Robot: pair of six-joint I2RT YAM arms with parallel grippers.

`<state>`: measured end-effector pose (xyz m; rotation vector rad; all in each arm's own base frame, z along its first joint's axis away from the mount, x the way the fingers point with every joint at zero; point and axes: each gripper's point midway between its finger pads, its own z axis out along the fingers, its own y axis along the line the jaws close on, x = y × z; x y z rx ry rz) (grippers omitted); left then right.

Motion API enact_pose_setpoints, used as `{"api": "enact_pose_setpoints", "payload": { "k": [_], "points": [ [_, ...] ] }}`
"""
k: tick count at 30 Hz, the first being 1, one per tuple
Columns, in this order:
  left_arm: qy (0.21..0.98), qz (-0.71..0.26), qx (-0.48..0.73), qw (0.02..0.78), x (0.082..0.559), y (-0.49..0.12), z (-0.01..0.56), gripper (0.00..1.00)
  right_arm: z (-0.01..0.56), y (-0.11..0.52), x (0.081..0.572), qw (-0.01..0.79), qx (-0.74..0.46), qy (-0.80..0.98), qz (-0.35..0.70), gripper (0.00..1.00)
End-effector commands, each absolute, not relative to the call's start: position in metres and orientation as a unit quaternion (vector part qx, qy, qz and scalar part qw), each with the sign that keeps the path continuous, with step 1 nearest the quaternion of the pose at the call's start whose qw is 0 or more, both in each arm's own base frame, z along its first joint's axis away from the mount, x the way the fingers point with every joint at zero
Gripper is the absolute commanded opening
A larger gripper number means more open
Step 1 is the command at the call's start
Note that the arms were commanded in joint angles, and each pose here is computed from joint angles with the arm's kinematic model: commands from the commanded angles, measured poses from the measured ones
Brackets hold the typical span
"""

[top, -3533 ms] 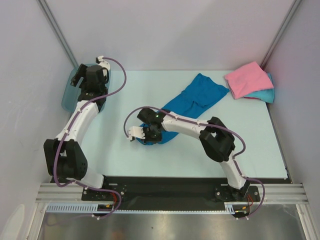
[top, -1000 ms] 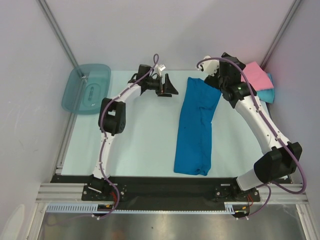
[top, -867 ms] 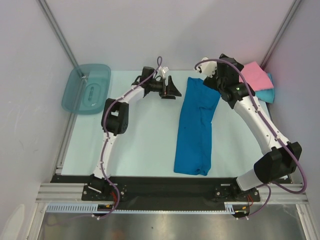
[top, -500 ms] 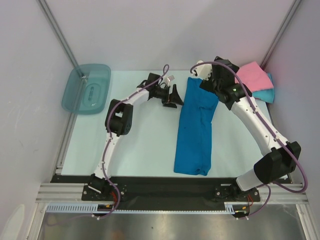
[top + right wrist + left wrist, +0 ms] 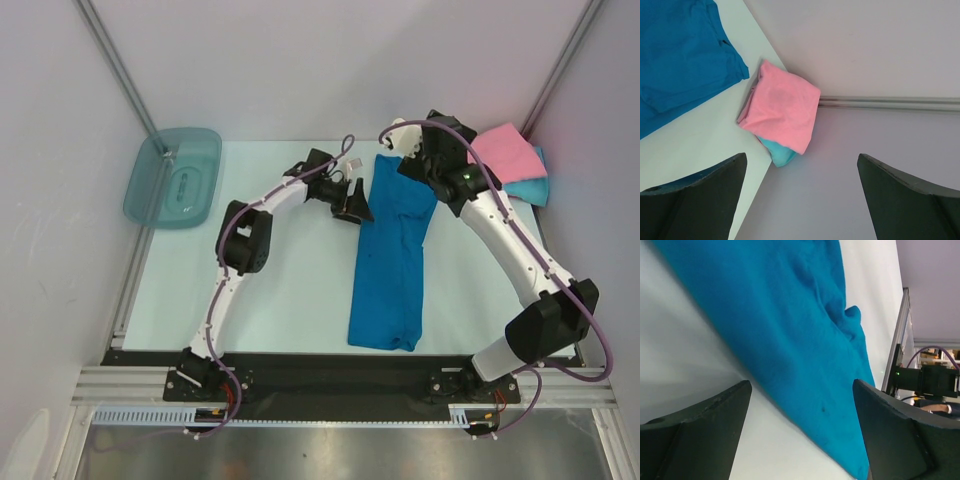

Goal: Fold and stack the t-shirts
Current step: Fold the tshirt

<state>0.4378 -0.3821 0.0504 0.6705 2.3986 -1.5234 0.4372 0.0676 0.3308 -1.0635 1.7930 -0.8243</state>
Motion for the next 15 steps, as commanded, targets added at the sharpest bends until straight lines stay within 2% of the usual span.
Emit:
{"api": "enact_pose_setpoints", "payload": {
  "k": [1, 4, 6, 10, 11, 13, 14, 15],
  "points": [
    [0.834, -0.494, 0.238, 0.058, 0.406, -0.393, 0.012, 0.89, 0.358, 0.07, 0.44, 0.458, -0.411, 0.709, -0.345, 1.0],
    [0.832, -0.493, 0.247, 0.056, 0.401, -0.401, 0.006, 0.88, 0.36, 0.074, 0.441, 0.462, -0.412, 0.706, -0.343, 1.0],
    [0.834, -0.492, 0.244, 0.054, 0.402, -0.403, 0.004, 0.83, 0.361, 0.078, 0.442, 0.465, -0.413, 0.705, -0.341, 1.0],
    [0.839, -0.487, 0.236, 0.051, 0.402, -0.402, -0.004, 0.52, 0.362, 0.084, 0.442, 0.47, -0.413, 0.704, -0.336, 1.0],
    [0.842, -0.485, 0.232, 0.05, 0.403, -0.401, -0.005, 0.34, 0.362, 0.086, 0.442, 0.47, -0.415, 0.703, -0.335, 1.0],
    [0.846, -0.478, 0.231, 0.051, 0.402, -0.4, -0.008, 0.25, 0.36, 0.089, 0.442, 0.47, -0.417, 0.703, -0.333, 1.0],
    [0.846, -0.477, 0.232, 0.054, 0.403, -0.399, -0.008, 0.13, 0.36, 0.09, 0.443, 0.471, -0.417, 0.702, -0.333, 1.0],
    [0.847, -0.474, 0.233, 0.055, 0.403, -0.398, -0.008, 0.07, 0.362, 0.091, 0.443, 0.474, -0.417, 0.701, -0.332, 1.0]
  ]
}}
